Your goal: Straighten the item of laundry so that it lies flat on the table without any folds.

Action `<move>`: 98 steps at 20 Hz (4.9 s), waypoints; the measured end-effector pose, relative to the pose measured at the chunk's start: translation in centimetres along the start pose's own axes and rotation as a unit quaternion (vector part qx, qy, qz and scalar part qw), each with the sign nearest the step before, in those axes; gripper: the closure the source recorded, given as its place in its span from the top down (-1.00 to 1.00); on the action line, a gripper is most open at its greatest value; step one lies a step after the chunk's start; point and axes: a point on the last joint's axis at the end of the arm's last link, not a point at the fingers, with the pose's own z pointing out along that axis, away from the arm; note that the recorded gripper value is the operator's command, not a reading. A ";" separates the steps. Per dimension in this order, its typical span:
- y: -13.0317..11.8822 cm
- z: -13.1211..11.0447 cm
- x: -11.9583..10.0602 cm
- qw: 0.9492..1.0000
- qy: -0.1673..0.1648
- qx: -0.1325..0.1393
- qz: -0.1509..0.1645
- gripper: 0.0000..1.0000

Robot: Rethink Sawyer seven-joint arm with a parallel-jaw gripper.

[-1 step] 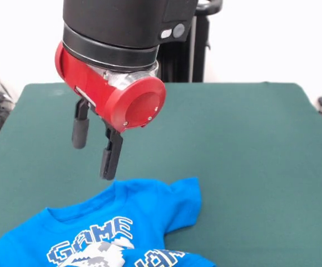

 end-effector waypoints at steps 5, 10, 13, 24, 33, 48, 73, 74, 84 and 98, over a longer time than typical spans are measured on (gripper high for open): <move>-0.1 0.6 0.1 1.000 -0.010 -0.010 -0.001 1.00; -0.3 1.9 0.7 1.000 -0.011 -0.012 -0.003 1.00; -0.6 2.9 1.2 1.000 -0.009 -0.012 -0.004 1.00; -3.0 7.6 5.1 0.999 0.038 0.008 -0.002 1.00; -5.2 9.7 9.1 0.995 0.091 0.028 0.002 1.00; -5.1 13.0 9.8 0.999 0.019 -0.037 0.000 1.00; -4.7 12.9 12.8 0.999 0.031 -0.017 -0.015 1.00; -4.6 12.8 13.1 0.999 0.033 -0.013 -0.017 1.00; -4.5 11.6 16.0 0.997 0.066 0.034 -0.030 1.00; -6.4 14.2 16.3 0.997 0.033 0.063 -0.026 1.00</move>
